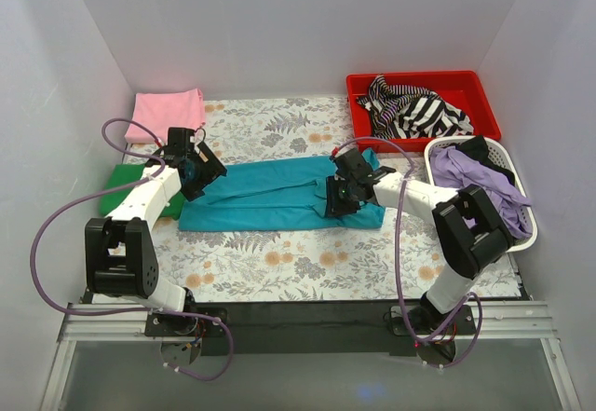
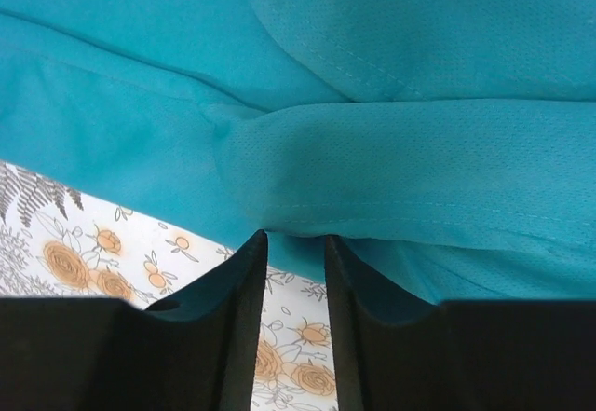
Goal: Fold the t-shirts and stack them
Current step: Fold the tshirt
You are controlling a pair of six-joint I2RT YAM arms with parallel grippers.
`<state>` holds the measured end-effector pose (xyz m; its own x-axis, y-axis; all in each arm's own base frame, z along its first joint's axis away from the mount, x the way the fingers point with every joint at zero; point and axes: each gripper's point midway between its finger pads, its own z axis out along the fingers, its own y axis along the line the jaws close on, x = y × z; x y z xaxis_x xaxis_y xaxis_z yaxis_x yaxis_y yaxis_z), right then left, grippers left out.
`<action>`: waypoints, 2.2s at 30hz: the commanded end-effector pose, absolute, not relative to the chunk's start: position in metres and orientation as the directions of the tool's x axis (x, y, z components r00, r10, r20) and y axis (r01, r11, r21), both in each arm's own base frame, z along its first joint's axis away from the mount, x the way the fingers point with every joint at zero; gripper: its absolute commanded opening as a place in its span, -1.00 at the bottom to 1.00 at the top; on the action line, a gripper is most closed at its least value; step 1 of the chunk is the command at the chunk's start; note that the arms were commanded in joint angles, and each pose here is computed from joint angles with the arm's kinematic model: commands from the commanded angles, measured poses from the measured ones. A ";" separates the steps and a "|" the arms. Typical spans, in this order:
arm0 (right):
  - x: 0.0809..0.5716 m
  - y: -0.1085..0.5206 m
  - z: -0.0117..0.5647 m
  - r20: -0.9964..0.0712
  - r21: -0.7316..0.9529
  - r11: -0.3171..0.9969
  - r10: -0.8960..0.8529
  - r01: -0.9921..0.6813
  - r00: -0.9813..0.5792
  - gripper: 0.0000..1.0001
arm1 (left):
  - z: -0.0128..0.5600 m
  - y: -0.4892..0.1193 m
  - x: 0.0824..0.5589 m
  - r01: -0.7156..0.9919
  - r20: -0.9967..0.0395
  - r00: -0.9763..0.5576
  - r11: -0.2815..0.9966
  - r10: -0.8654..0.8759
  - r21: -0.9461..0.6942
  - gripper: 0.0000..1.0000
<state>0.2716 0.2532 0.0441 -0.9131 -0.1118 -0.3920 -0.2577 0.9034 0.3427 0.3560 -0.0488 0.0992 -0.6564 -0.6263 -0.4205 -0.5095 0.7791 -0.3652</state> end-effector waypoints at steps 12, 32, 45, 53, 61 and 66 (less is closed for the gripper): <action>0.292 0.263 0.045 -0.436 0.324 0.905 -0.117 -0.276 -0.892 -0.97 | 0.094 -0.048 0.357 -0.497 -0.422 -0.676 0.797 -0.604 -0.345 0.56; 0.299 0.266 0.061 -0.468 0.313 0.899 -0.134 -0.306 -0.873 0.06 | 0.080 -0.050 0.357 -0.499 -0.397 -0.696 0.801 -0.598 -0.331 0.56; 0.331 0.269 0.063 -0.526 0.236 0.919 -0.154 -0.317 -0.837 -0.07 | 0.077 -0.055 0.357 -0.486 -0.375 -0.713 0.804 -0.592 -0.343 0.55; 0.374 0.279 0.070 -0.592 0.155 0.929 -0.184 -0.335 -0.785 0.01 | 0.080 -0.054 0.359 -0.483 -0.385 -0.712 0.808 -0.587 -0.338 0.54; 0.414 0.277 0.090 -0.659 0.061 0.942 -0.211 -0.331 -0.722 0.05 | 0.083 -0.052 0.357 -0.479 -0.397 -0.710 0.812 -0.582 -0.333 0.54; 0.405 0.275 0.131 -0.701 0.095 0.925 -0.200 -0.367 -0.685 0.11 | 0.091 -0.052 0.359 -0.465 -0.416 -0.704 0.816 -0.576 -0.343 0.54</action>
<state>0.3990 0.2757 0.0777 -0.7511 -0.2188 -0.6228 -0.3434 0.9353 0.0855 0.3529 -0.0531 0.0692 -0.7224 -0.5898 -0.3610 -0.4968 0.8058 -0.3224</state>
